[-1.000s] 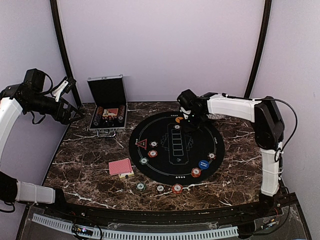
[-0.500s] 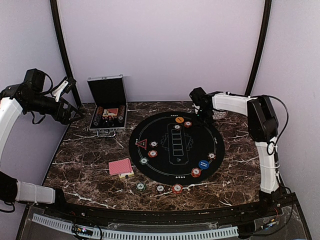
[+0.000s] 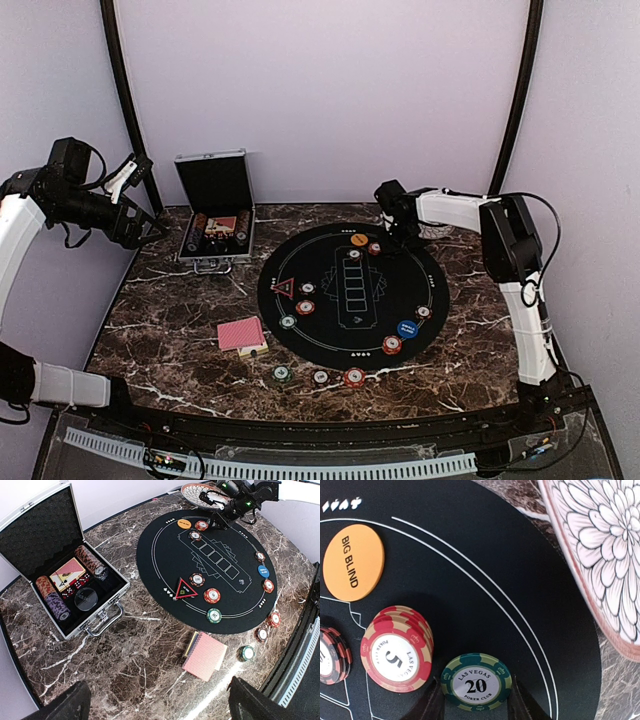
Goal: Distribute texas hold em gaming equipment
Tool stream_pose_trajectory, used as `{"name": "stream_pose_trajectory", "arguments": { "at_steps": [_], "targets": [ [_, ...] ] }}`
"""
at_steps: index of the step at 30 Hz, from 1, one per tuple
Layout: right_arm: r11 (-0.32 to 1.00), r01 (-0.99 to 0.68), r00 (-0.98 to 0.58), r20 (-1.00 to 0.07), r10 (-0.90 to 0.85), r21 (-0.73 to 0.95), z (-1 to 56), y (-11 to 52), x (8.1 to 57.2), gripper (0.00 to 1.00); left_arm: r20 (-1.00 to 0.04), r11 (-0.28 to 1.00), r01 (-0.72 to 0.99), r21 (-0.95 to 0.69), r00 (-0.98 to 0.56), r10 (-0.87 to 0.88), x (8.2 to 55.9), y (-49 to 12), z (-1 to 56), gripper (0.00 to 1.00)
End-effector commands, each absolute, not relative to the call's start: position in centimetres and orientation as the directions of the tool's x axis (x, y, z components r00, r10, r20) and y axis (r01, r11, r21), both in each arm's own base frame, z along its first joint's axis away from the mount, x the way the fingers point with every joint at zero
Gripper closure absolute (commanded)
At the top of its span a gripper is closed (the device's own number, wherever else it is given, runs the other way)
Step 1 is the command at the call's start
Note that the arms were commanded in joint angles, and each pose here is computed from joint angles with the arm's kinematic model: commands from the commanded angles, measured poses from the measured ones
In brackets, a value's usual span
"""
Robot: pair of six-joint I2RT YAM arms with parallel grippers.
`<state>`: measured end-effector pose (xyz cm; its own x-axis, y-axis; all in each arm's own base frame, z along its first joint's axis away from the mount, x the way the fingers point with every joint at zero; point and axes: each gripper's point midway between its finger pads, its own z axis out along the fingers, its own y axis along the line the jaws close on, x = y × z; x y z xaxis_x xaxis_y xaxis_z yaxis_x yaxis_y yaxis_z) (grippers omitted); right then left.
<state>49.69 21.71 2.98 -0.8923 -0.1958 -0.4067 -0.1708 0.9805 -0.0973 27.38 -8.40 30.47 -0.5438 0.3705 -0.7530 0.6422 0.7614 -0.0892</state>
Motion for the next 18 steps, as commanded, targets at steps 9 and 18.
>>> {"name": "stream_pose_trajectory", "arguments": {
  "at_steps": [9,18],
  "targets": [
    [0.985,-0.156,-0.876,-0.451,-0.169,-0.066,5.3,21.9,50.0,0.39,-0.754,0.746,0.659,-0.096,-0.537,0.378,26.7,-8.7,31.1,0.01],
    [0.952,-0.302,-0.795,-0.537,-0.283,-0.055,12.6,27.2,43.4,0.49,-0.754,0.744,0.661,-0.096,-0.537,0.379,26.5,-8.8,31.0,0.01]
  ]
}}
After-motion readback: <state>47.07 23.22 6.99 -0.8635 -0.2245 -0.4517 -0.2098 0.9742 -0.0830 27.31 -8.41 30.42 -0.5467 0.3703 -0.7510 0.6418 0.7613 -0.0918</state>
